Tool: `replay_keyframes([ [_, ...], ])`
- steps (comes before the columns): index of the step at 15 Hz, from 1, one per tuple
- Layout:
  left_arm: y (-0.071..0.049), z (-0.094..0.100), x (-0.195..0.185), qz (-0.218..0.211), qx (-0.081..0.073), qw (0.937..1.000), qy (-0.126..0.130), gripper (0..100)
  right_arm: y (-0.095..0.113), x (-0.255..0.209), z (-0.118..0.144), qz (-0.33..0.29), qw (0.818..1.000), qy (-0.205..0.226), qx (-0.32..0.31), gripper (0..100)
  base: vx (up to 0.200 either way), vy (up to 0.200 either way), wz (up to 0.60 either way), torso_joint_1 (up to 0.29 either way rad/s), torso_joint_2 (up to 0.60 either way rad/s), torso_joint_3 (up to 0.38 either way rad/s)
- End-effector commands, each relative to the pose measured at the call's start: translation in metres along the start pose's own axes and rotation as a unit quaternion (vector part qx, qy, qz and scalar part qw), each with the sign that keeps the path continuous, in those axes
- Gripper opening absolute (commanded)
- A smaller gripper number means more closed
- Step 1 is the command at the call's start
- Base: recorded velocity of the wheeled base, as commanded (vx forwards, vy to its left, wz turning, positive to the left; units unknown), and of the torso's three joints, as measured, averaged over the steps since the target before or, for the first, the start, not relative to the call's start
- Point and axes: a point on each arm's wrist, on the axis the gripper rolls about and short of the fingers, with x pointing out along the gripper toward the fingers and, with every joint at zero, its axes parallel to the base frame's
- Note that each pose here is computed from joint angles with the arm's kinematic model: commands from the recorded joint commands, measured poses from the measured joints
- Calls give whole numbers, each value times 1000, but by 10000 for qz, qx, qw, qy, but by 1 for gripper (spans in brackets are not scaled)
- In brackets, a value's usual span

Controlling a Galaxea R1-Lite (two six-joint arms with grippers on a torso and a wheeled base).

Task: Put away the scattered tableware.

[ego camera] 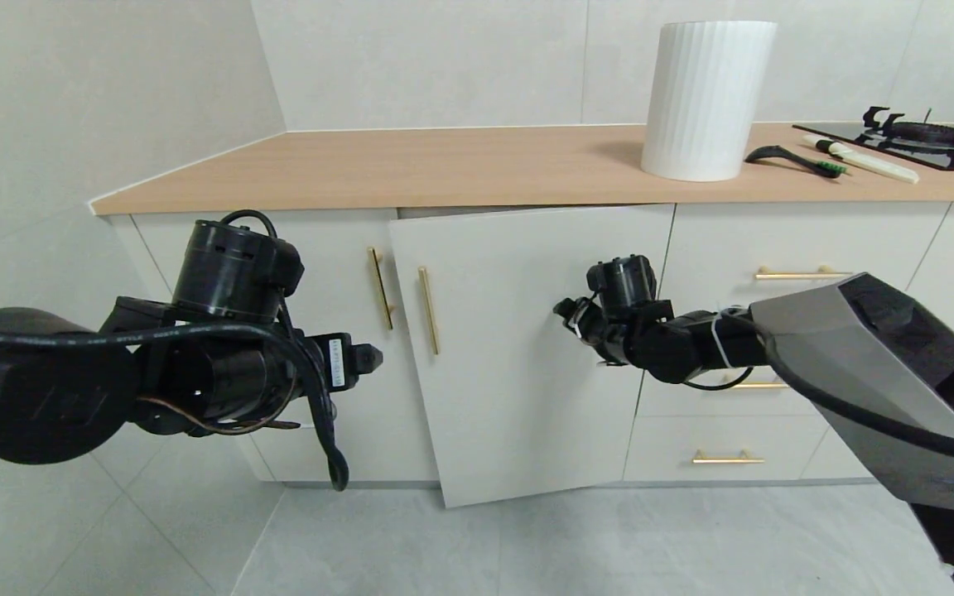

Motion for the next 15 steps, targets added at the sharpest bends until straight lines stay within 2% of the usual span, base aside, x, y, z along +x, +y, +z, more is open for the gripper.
replay_keyframes([
  [1, 0, 0, 1, 4, -2, 10000, 6, 100, -9, 19, -5, -155, 9998, -155, 31, 100, 0, 0, 0, 0, 0, 0],
  [6, 0, -1, 1, 9, 3, 10000, 19, 100, -24, 31, 12, -352, 9982, -456, 143, 100, 0, 0, 0, 0, 0, 0],
  [9, 0, -1, 2, 14, 8, 10000, 33, 100, -25, 33, 18, -397, 9973, -596, 173, 100, 0, 0, 0, 0, 0, 0],
  [12, 0, 0, 0, 1, -4, 10000, -1, 100, -13, 5, 29, -447, 9979, -444, 121, 100, 0, 0, 0, 0, 0, 0],
  [15, 5, 9, -23, -118, 34, 9995, -298, 100, -3, -51, 40, -477, 9981, -314, -221, 100, 0, 0, 0, 0, 0, 0],
])
